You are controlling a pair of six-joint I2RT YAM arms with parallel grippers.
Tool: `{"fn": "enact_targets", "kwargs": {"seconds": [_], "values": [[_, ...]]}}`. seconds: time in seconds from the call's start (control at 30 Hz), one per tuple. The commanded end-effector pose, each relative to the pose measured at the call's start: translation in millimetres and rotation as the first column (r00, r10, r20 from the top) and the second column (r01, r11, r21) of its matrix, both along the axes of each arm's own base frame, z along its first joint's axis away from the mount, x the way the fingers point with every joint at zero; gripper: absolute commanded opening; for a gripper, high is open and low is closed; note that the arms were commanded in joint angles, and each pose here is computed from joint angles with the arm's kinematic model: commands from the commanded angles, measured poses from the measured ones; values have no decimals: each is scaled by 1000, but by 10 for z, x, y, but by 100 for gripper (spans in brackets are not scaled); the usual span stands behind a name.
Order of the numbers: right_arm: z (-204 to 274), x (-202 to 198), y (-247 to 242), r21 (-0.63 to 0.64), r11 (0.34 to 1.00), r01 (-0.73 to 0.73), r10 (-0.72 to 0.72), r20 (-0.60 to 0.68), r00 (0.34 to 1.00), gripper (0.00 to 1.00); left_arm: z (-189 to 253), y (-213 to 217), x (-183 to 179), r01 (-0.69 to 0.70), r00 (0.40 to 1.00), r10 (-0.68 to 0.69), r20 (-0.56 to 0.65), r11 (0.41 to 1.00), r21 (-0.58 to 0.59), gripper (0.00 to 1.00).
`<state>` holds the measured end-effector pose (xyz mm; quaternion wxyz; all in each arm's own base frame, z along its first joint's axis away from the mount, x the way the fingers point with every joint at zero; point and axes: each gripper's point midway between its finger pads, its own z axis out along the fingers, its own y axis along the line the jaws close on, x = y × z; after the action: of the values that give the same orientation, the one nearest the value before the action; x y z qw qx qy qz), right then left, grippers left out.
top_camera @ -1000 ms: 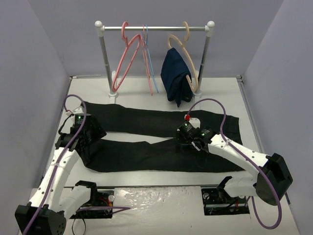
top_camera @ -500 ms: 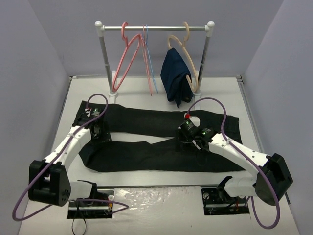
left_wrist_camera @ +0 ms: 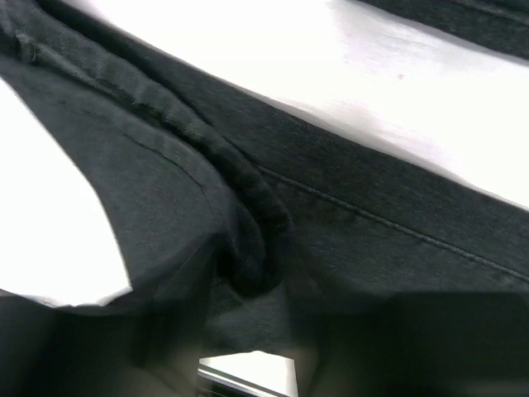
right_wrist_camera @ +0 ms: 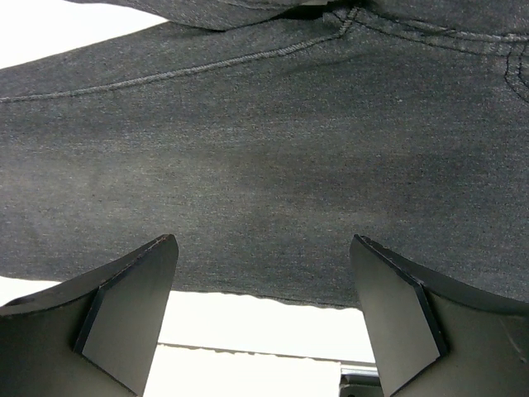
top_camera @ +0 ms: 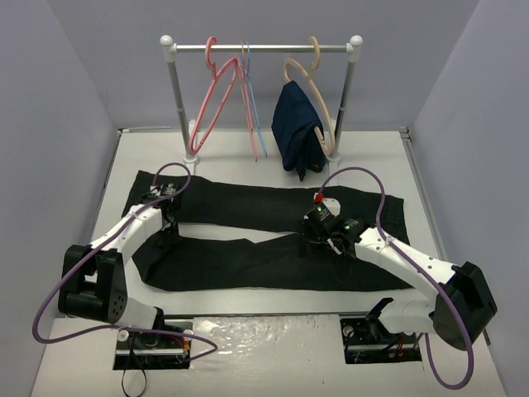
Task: Place the trousers on the hanger
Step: Flatten out the trousers at the center of the board.
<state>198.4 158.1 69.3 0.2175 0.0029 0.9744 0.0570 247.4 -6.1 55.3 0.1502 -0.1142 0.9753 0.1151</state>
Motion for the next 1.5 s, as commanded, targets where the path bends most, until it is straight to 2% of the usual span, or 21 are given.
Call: {"fn": "enact_targets", "kwargs": {"seconds": [0.0,0.03,0.13,0.23,0.3,0.4,0.47,0.57,0.63,0.77,0.8,0.9,0.97,1.1,1.2,1.27,1.4,1.47], "values": [[77,39,-26,16,1000,7,-7,34,999,83,255,131,146,-31,995,24,94,997,75,10],[84,45,-27,17,1000,6,-7,36,999,83,286,167,137,-47,994,38,104,995,86,1],[104,62,-28,19,1000,4,-5,41,999,82,412,328,87,-118,984,98,146,984,134,0],[137,77,-16,29,1000,-1,0,46,999,82,570,565,-28,-251,953,213,217,954,163,0],[163,93,-12,32,999,-6,4,52,999,82,612,813,-197,-390,905,346,247,908,155,0],[194,114,-5,36,999,-9,7,60,998,82,582,1218,-466,-603,779,559,283,792,98,0],[204,124,-1,37,999,-12,10,63,998,82,555,1353,-553,-669,715,622,321,742,53,4],[205,138,-4,36,999,-13,10,63,998,82,518,1627,-685,-775,591,733,337,632,-15,13],[212,154,-13,34,999,-9,7,68,998,82,473,1778,-767,-827,518,795,316,560,-51,22],[212,161,-11,36,999,-9,7,71,997,82,534,1949,-773,-871,429,846,315,480,-104,37],[207,167,-12,35,999,-9,6,72,997,82,576,1942,-717,-865,420,849,321,481,-141,42],[172,179,6,36,999,-14,11,67,998,82,775,1825,-462,-799,432,825,364,538,-268,55],[120,196,49,44,999,-18,16,58,998,83,926,1639,-311,-732,477,789,387,600,-321,63],[-30,236,104,48,999,-7,5,39,999,82,1080,987,-59,-558,593,692,411,722,-409,65],[-197,245,117,51,998,26,-27,12,1000,82,797,412,-51,-468,689,625,367,770,-434,65],[-327,210,82,43,997,57,-56,-15,998,82,619,97,-56,-421,729,589,350,788,-449,65],[-616,53,-163,17,988,153,-151,-85,985,92,116,-125,-225,-447,774,571,275,800,-400,65],[-687,-8,-272,15,980,199,-196,-110,974,93,-49,-198,-276,-459,785,569,244,799,-388,65]]}}
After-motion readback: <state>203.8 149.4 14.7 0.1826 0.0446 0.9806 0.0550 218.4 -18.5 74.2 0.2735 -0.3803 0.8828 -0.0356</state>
